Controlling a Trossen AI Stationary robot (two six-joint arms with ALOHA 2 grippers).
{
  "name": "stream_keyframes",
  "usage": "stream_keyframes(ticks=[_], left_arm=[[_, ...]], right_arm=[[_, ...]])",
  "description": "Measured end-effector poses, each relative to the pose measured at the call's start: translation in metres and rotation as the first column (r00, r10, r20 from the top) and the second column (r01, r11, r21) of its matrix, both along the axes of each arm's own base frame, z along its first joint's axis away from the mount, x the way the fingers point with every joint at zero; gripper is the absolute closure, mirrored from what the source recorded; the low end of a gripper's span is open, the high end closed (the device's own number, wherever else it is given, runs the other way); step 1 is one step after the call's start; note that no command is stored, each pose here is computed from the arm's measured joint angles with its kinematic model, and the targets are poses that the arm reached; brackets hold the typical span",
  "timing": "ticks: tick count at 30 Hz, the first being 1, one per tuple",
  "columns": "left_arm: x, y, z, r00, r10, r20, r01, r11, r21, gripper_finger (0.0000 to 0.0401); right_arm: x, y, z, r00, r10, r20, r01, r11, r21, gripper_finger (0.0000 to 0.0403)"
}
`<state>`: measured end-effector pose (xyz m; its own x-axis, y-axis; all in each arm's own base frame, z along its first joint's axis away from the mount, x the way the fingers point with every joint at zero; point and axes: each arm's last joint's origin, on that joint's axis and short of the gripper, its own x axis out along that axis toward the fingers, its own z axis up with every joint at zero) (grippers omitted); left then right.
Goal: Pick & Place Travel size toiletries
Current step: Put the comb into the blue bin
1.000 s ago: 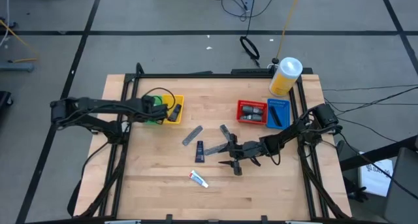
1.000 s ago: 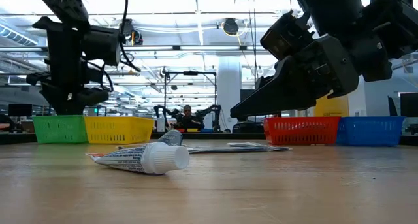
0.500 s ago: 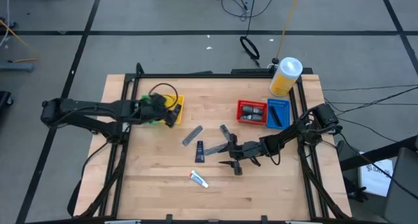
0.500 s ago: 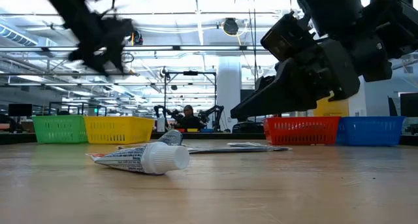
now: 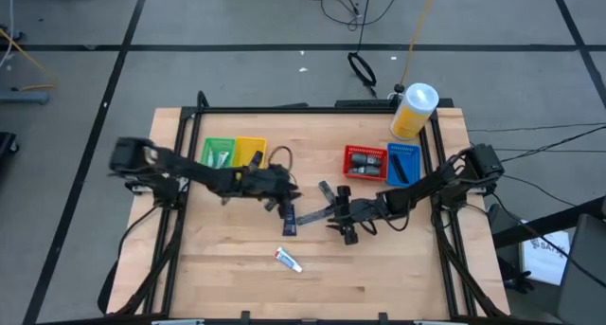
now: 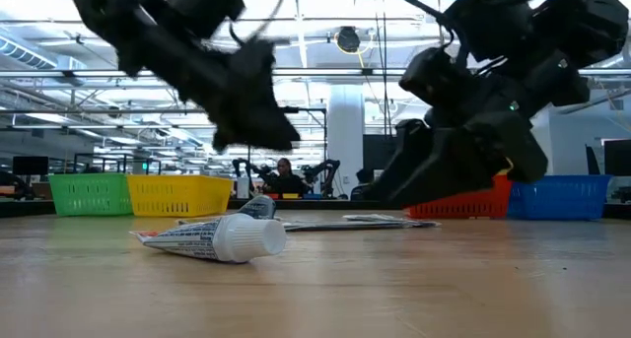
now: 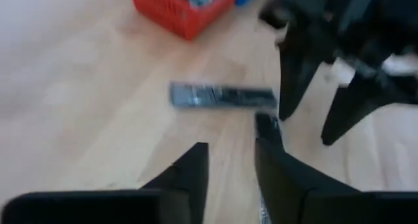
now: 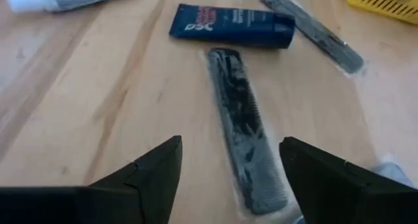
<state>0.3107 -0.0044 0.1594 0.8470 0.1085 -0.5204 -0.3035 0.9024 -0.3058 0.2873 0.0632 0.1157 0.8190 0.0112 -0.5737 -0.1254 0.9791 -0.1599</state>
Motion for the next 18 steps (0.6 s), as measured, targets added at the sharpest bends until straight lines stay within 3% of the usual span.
stream_keyframes(ticks=[8,18], left_arm=[[0.037,-0.002,-0.048,0.995,-0.044,-0.087,0.042,0.999,-0.032,0.0394],[0.065,-0.005,-0.07,0.984,-0.133,-0.119,0.126,0.99,-0.059,0.0398]], right_arm=[[0.004,-0.008,-0.007,1.0,0.014,-0.006,-0.014,0.998,-0.069,0.0118],[0.007,-0.013,-0.016,0.999,0.033,-0.018,-0.036,0.977,-0.21,0.0123]])
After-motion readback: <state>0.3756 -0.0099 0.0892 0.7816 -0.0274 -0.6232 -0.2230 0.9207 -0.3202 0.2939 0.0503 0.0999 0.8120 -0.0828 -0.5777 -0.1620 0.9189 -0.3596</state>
